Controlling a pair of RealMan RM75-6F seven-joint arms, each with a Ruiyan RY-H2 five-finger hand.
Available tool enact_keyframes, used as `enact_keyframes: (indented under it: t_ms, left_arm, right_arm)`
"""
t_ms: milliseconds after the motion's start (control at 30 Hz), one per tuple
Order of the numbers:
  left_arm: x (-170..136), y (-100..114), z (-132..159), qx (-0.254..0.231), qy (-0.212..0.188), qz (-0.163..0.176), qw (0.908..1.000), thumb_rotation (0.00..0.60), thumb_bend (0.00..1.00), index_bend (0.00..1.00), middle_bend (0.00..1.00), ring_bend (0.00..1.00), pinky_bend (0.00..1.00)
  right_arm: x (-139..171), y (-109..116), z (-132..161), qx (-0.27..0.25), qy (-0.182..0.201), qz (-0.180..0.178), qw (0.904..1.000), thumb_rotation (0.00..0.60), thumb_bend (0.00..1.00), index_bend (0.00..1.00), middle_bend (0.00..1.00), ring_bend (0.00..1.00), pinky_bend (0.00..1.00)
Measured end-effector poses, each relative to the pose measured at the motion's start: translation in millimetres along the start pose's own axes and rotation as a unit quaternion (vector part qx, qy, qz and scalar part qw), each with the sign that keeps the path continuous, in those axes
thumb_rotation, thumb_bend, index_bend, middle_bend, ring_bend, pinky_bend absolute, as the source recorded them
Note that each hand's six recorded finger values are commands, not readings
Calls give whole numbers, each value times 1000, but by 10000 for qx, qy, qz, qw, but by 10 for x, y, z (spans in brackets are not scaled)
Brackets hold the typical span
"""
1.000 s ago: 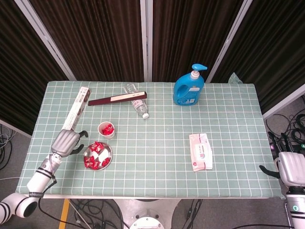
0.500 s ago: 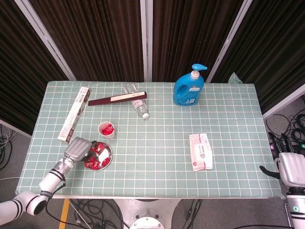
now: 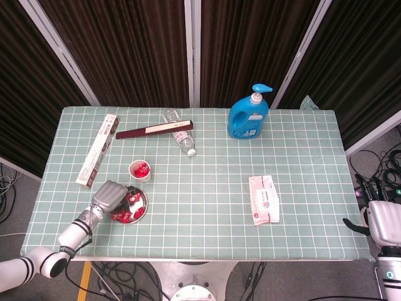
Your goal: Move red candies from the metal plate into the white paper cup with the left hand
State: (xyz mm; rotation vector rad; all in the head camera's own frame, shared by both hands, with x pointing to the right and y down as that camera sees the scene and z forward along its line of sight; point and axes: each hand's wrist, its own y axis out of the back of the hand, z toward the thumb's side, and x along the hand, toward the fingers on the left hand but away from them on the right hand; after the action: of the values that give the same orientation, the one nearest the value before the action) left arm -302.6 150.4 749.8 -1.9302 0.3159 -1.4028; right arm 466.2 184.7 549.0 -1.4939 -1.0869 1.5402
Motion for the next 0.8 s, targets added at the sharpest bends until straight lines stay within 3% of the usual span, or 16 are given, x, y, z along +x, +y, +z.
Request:
enact_keyframes:
  t_ms: [267,800]
  left_arm:
    - [61,-3,33,-5,-18,-14,10000,600,356,413,937,942,1000]
    - [164,-117,94,-127,-26,100,9999,600,352,523,949,943,1000]
  right_arm:
    - [2,4,-10,-10,-16,-4,10000,600,21,2,182,7,421]
    - [-1,3,-29,-12,-43,5,10000,600,21,2,183,7,421]
